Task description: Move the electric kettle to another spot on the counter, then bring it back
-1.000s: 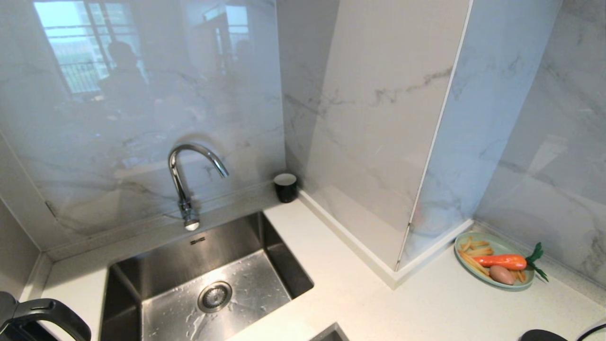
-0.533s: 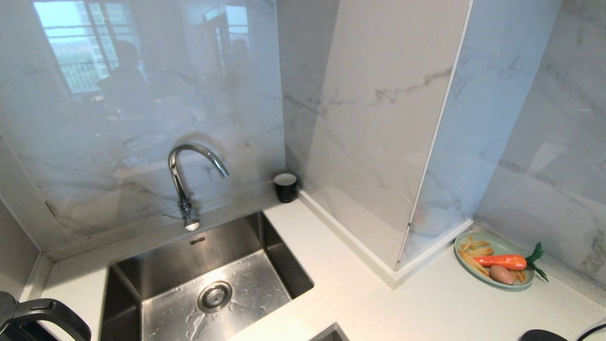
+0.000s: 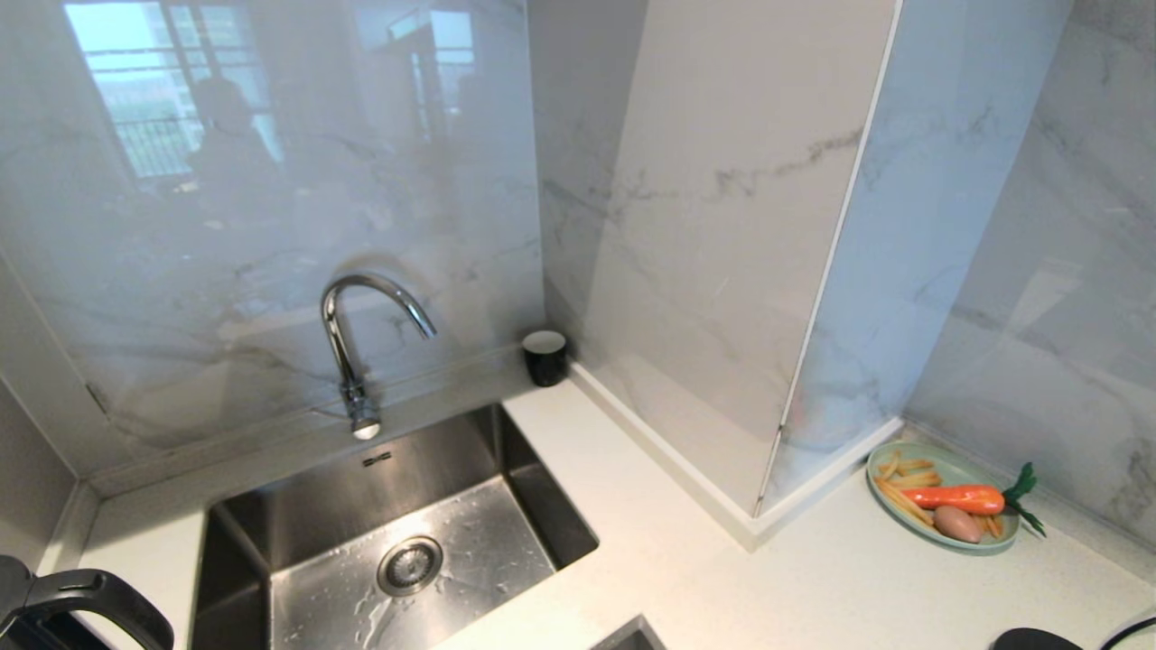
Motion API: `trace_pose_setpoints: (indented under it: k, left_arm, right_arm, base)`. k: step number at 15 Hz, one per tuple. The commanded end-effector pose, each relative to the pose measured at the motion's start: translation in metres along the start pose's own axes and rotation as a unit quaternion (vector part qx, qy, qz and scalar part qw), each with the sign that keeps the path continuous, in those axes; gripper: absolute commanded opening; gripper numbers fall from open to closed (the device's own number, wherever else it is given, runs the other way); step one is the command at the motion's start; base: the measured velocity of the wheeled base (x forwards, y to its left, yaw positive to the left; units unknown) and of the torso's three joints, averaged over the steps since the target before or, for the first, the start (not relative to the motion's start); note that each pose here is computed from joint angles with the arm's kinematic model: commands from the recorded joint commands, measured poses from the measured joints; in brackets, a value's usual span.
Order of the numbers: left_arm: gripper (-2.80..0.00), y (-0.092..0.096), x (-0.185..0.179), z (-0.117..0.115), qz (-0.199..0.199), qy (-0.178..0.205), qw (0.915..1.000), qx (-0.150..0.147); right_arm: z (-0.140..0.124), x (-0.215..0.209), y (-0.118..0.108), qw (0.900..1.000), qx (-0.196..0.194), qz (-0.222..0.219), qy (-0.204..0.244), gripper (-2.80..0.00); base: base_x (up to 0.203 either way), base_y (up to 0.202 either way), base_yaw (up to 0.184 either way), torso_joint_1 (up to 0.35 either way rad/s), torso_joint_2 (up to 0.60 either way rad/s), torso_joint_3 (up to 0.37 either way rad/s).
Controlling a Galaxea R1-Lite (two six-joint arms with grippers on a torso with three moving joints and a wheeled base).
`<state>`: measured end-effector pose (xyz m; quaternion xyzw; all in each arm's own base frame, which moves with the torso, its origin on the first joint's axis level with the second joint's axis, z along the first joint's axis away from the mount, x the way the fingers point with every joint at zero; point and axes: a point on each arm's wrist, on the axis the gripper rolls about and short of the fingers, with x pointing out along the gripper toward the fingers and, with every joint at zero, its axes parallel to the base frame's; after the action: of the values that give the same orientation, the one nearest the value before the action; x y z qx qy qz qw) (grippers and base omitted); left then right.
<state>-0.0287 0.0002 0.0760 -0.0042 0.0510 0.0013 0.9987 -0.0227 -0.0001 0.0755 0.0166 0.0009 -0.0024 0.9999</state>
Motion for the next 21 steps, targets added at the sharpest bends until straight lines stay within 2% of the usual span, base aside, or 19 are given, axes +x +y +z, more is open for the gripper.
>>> trace_pose_setpoints:
  k: [1, 21]
  left_arm:
    - [-2.8, 0.0, 0.0, -0.0001, 0.0, 0.0, 1.0, 0.0]
    - [-2.8, 0.0, 0.0, -0.0001, 0.0, 0.0, 1.0, 0.0]
  right_arm:
    - [0.0001, 0.0, 0.0, 1.0, 0.0, 0.0, -0.001, -2.8]
    - [0.0, 0.0, 0.0, 1.0, 0.002, 0.0, 0.0, -2.8]
  base:
    - [0.0, 0.0, 0.0, 0.0, 0.0, 0.0]
    - [0.0, 0.0, 0.0, 0.0, 0.0, 0.0]
